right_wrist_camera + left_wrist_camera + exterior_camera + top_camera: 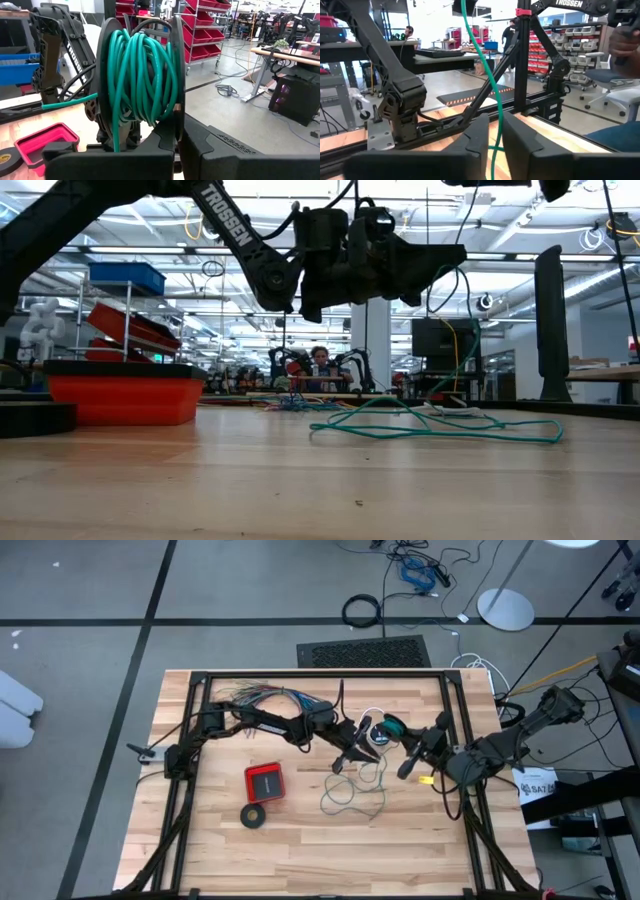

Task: Coil cords
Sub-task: Coil the green wire onto the spool

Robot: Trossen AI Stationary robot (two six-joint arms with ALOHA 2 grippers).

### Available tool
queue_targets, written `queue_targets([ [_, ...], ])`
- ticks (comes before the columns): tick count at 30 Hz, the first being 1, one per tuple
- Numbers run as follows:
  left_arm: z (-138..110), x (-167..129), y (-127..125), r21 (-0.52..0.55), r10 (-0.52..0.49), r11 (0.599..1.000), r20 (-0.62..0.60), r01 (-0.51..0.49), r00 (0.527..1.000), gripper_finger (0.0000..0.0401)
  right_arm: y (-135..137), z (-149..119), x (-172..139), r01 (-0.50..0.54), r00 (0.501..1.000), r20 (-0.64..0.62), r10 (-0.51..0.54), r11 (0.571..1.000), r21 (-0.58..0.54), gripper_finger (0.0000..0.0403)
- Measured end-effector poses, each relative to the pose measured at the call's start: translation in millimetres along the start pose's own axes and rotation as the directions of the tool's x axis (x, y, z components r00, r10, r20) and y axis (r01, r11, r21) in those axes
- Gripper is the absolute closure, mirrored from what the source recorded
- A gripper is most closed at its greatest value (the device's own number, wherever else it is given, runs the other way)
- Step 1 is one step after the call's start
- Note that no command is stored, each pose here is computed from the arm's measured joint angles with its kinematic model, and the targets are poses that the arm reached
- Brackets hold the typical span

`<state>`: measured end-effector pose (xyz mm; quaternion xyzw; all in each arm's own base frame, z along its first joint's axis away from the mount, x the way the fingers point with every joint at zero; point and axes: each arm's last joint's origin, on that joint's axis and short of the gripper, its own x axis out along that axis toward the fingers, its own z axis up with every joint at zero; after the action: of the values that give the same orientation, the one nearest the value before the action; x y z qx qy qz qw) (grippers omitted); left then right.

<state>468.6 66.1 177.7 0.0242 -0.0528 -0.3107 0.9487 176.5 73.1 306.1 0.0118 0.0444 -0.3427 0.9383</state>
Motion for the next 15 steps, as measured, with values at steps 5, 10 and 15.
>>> queue_targets([
  [5, -2, 1, -1, -0.001, 0.001, 1.0, -0.019, -0.001, 1.0, 0.0389, 1, -1, 0, -0.009, 1.0, -0.004, 0.009, 1.0, -0.004, 0.0403],
  [10, -3, -8, 9, -0.005, 0.055, 0.998, -0.029, -0.055, 0.998, 0.0392, 2, -1, 0, -0.049, 0.999, -0.014, 0.049, 0.999, 0.001, 0.0403],
  [15, -4, -17, 19, -0.018, 0.119, 0.993, -0.039, -0.12, 0.992, 0.0397, 6, -3, 1, -0.114, 0.993, -0.036, 0.115, 0.993, 0.018, 0.0403],
])
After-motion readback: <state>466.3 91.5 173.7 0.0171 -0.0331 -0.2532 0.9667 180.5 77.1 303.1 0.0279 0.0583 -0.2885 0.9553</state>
